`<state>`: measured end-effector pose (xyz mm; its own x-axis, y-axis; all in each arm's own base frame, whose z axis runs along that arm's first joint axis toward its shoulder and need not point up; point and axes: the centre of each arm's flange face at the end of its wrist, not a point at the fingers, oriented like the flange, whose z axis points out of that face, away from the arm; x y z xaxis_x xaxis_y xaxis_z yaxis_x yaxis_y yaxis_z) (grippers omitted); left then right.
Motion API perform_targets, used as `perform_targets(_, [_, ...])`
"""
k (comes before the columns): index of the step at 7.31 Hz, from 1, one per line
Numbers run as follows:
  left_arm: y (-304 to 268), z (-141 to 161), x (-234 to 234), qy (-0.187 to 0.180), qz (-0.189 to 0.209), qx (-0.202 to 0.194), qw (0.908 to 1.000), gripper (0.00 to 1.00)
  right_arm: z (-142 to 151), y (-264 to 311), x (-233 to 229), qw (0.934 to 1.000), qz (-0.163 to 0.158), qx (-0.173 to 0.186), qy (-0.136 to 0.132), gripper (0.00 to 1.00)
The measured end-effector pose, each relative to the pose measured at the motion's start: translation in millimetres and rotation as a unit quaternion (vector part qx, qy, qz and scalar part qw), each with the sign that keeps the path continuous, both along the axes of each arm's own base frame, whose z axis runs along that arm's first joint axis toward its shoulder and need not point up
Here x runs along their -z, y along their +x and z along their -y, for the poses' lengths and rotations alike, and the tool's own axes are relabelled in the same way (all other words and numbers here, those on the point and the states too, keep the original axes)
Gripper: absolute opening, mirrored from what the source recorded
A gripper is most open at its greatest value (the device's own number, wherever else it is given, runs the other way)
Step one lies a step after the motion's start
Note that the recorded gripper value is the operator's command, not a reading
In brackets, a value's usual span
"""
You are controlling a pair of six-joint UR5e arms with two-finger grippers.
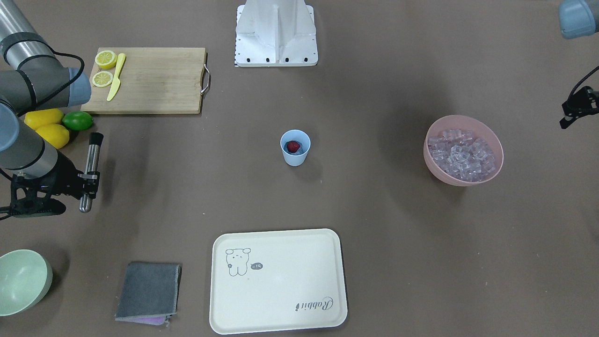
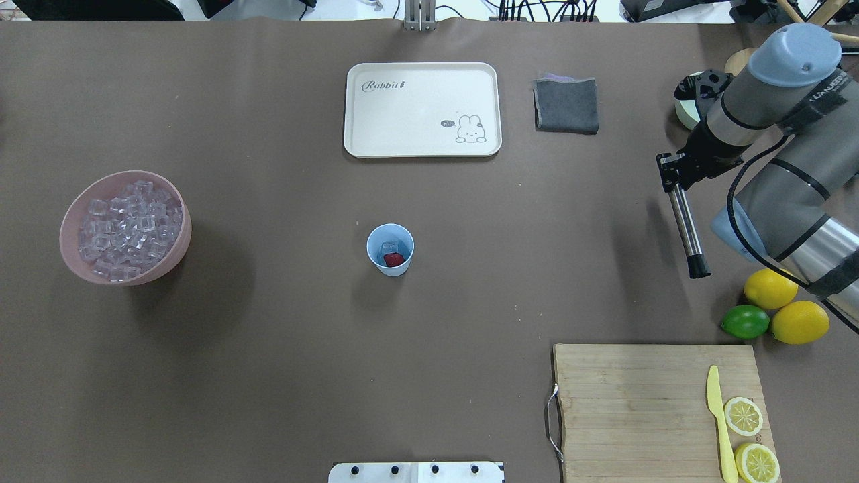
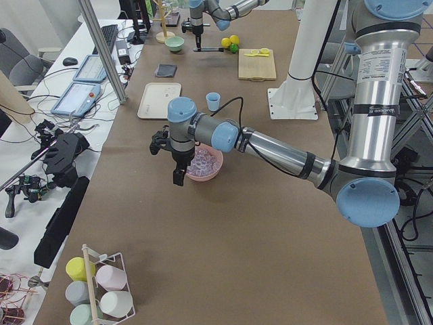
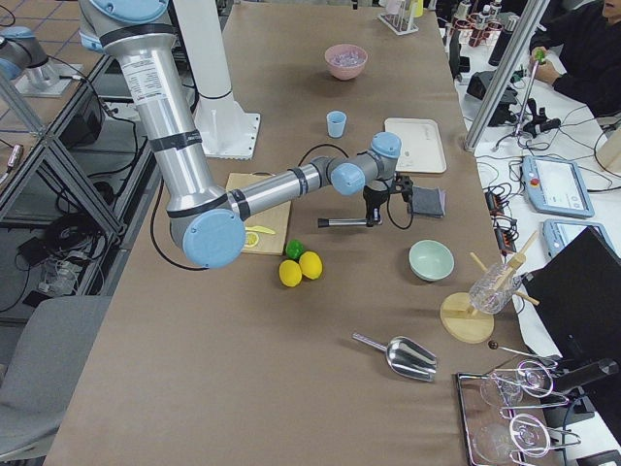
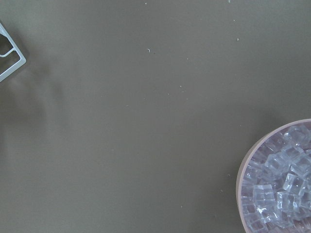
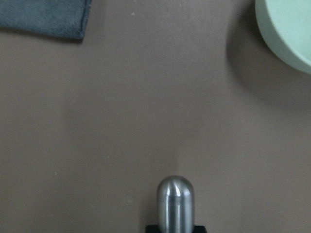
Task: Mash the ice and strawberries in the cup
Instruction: 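Lay the muddler down beside the lemons and open the right gripper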
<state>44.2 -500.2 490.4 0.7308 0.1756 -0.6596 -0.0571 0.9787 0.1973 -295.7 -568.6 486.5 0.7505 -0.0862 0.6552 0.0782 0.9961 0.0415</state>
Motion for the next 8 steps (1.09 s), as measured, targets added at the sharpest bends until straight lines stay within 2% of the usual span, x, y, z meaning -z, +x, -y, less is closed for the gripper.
perform_targets(3, [-0.7, -2.4, -1.6, 0.001, -0.001, 0.001, 1.0, 0.98, -6.0, -1.0, -41.9, 0.9993, -0.013, 0.033, -0.013, 0.0])
perform_targets(4, [-0.4, -1.4, -0.1, 0.003, -0.001, 0.001, 1.0, 0.98, -4.2, -1.1, -45.4, 0.9992, -0.014, 0.033, -0.018, 0.29])
perform_targets(5, [0.1, -0.3, 1.5, 0.004, -0.001, 0.001, 1.0, 0.98, -1.2, -0.2, -47.1, 0.9992, -0.014, 0.027, -0.025, 0.99])
perform_targets(8, [1.9, 4.6, 7.2, 0.009, -0.002, 0.0, 1.0, 0.97, 4.8, 7.2, -46.7, 0.999, -0.013, 0.002, -0.042, 1.0])
